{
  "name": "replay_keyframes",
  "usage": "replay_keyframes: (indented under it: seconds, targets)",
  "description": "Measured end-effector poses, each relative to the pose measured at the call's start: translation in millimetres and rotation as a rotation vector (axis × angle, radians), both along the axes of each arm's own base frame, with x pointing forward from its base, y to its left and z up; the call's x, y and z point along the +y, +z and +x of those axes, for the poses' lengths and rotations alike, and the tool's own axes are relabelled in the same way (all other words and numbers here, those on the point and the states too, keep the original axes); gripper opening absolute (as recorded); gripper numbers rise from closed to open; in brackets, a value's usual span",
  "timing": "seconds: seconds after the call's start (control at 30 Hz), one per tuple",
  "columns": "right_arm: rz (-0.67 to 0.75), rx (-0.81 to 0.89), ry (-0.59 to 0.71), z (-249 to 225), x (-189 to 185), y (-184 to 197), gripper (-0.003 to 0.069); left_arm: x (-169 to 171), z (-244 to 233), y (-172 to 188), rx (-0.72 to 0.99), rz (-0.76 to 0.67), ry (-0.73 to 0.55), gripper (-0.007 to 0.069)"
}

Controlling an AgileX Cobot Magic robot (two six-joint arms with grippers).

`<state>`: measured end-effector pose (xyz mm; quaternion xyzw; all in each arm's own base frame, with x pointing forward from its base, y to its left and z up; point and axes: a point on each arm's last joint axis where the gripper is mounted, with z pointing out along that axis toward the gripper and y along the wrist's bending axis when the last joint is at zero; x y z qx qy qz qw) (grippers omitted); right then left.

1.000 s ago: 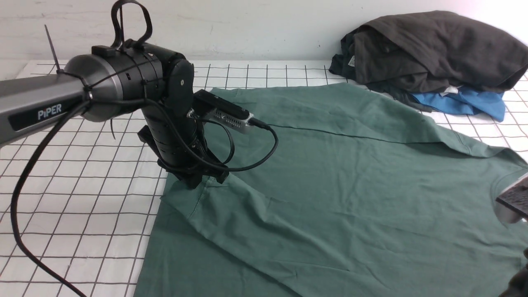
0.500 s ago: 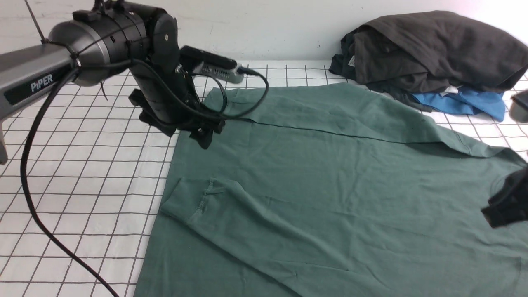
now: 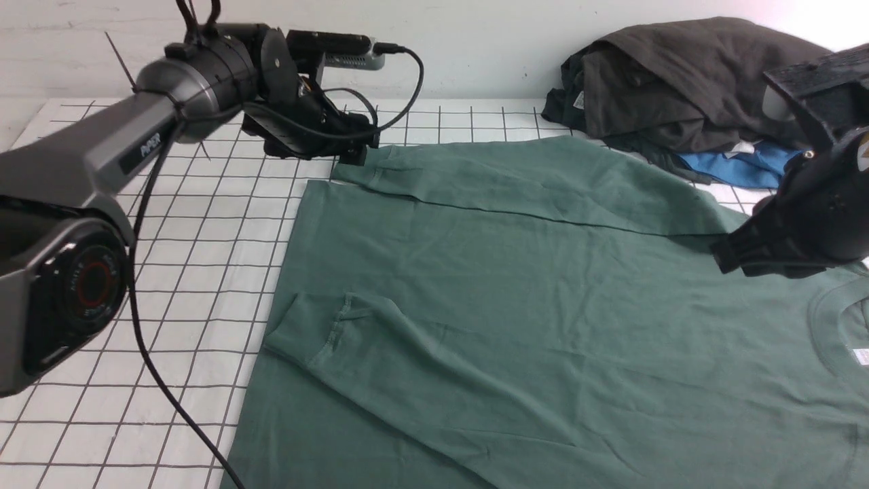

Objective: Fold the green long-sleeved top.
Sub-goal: Use the left arm to clamp the cuff farthest from it

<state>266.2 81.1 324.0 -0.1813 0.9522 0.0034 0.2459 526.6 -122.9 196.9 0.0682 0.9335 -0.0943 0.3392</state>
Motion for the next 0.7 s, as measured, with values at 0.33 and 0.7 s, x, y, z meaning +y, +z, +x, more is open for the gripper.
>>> replay_keyframes:
  seconds: [0.33, 0.7]
  targets:
    - [-0.007, 0.008, 0.002, -1, 0, 0, -0.0014, -7, 37, -60, -0.073, -0.074, 0.081, 0.0541]
    - [-0.009, 0.007, 0.005, -1, -1, 0, -0.0014, -6, 43, -66, -0.103, -0.079, 0.089, 0.0309]
